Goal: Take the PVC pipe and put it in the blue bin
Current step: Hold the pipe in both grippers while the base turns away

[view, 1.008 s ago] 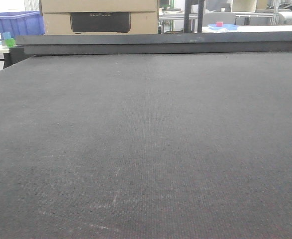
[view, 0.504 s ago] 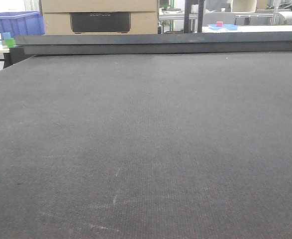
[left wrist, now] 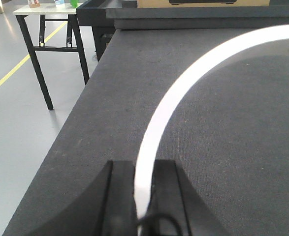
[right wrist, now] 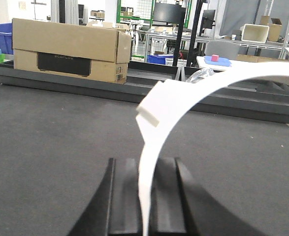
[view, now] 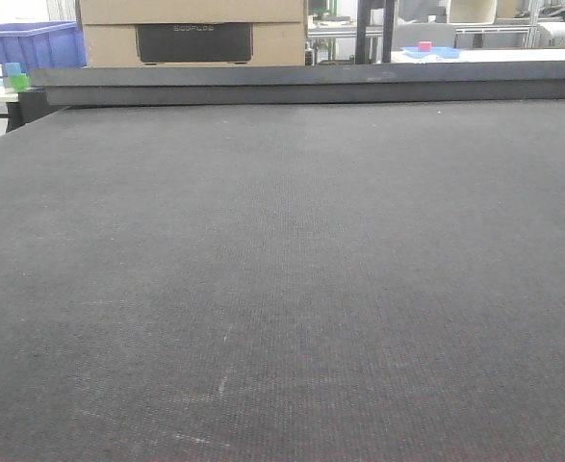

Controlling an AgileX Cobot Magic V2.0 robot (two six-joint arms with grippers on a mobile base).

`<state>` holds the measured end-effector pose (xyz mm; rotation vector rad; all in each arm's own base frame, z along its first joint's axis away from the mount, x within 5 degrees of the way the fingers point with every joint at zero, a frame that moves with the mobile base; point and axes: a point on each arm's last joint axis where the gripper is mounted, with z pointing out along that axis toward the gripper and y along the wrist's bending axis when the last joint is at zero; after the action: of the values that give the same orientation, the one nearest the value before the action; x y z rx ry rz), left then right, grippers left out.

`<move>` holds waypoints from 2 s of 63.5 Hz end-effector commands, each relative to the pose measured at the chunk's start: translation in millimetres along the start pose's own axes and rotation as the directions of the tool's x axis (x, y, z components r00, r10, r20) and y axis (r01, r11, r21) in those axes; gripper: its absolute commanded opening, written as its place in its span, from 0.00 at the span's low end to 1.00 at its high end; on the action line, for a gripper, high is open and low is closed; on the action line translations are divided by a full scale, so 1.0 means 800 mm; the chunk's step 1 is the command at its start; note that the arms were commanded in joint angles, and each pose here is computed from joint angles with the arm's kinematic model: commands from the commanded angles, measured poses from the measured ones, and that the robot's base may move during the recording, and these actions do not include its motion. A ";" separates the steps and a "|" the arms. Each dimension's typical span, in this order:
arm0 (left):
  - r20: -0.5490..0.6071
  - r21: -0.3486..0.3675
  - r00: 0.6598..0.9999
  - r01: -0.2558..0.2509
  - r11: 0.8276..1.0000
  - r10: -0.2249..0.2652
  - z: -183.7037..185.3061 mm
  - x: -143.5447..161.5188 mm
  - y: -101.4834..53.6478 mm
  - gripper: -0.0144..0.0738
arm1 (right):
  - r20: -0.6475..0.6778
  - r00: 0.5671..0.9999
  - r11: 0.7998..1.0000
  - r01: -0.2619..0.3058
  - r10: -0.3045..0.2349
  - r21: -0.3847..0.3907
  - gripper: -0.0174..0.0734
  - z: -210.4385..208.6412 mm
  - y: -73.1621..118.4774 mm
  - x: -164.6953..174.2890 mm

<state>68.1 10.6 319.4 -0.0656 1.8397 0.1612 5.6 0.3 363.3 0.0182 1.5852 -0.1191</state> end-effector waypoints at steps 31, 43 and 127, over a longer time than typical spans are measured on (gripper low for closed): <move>0.023 0.007 1.000 0.010 1.000 -0.010 -0.002 -0.002 -0.001 0.04 | 0.027 1.000 1.000 0.001 -0.001 0.001 0.02 -0.001 0.000 -0.002; 0.023 0.007 1.000 0.010 1.000 -0.010 -0.002 -0.002 -0.001 0.04 | 0.027 1.000 1.000 0.001 -0.001 0.001 0.02 -0.001 0.000 -0.002; 0.023 0.007 1.000 0.010 1.000 -0.010 -0.002 -0.002 -0.001 0.04 | 0.027 1.000 1.000 0.001 -0.001 0.001 0.02 -0.001 0.000 -0.002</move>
<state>68.1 10.5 318.9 -0.0667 1.8426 0.1586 5.6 0.3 363.3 0.0182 1.5852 -0.1191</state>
